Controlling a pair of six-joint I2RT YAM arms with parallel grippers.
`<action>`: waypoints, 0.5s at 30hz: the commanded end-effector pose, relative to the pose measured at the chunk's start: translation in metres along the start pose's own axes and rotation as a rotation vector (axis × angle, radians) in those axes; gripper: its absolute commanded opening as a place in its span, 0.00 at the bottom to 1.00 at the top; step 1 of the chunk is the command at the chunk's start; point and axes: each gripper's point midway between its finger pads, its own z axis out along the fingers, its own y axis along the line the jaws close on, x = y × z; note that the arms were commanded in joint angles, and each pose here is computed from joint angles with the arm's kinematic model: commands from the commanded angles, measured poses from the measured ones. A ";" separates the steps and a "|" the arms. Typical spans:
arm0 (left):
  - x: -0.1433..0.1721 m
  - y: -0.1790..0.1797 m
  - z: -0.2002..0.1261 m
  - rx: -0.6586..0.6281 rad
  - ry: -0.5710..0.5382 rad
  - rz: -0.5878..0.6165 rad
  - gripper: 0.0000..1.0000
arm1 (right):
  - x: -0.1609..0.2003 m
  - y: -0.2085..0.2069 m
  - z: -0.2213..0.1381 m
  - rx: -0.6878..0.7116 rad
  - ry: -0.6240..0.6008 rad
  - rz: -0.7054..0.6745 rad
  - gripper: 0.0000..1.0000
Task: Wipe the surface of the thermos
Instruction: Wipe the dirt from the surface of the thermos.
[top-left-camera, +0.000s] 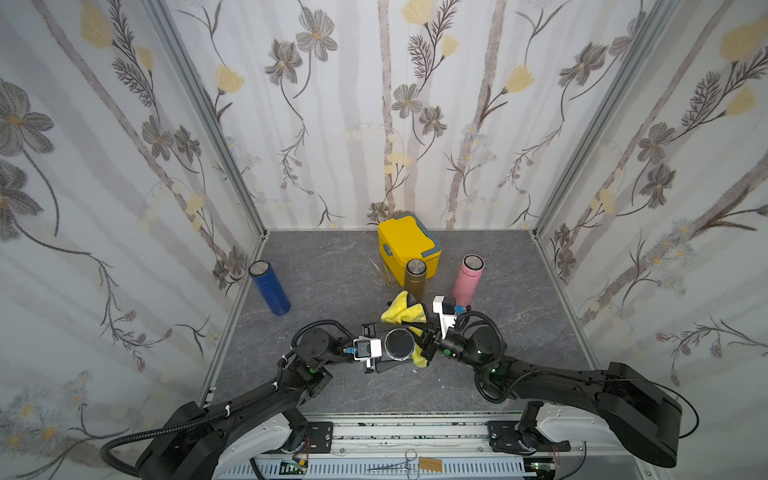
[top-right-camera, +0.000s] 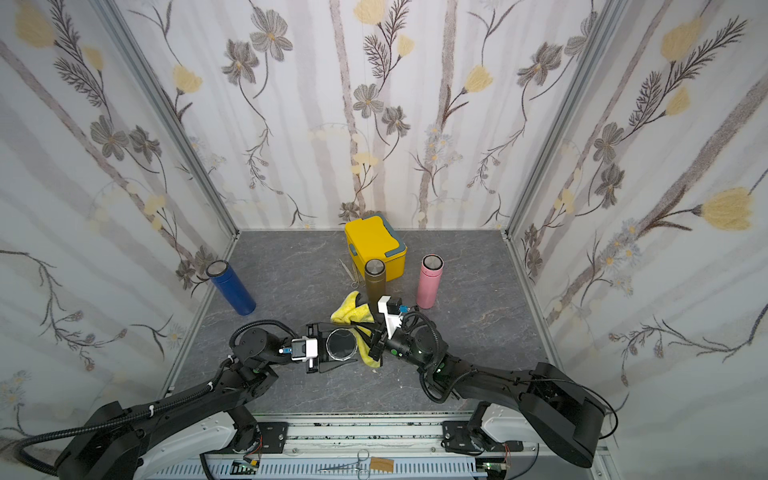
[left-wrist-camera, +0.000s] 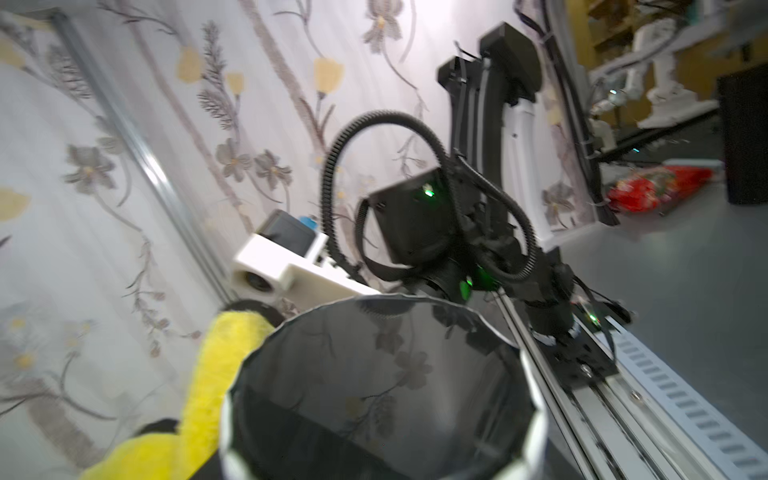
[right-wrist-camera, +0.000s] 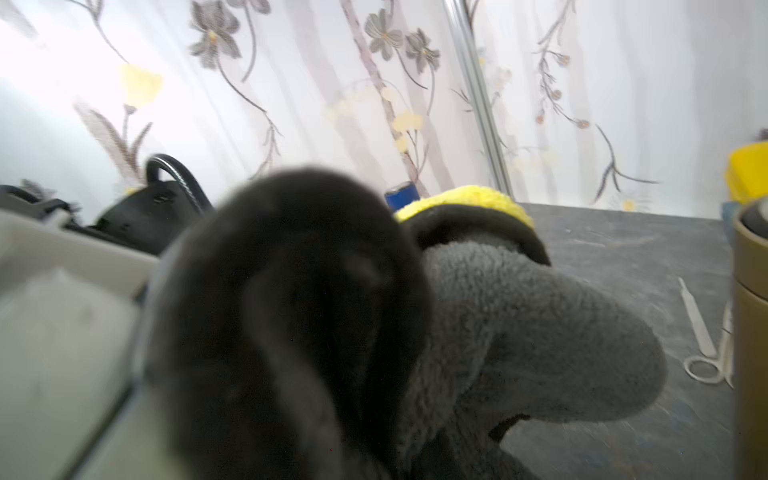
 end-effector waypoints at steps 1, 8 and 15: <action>-0.042 0.052 -0.005 -0.262 -0.151 -0.118 0.00 | 0.031 -0.022 -0.005 0.079 0.050 0.056 0.00; -0.035 0.109 -0.007 -0.530 -0.114 -0.438 0.00 | 0.005 -0.017 -0.002 0.166 0.043 0.069 0.00; -0.043 0.134 -0.017 -0.683 -0.088 -0.560 0.00 | 0.001 0.001 0.005 0.158 0.035 0.114 0.00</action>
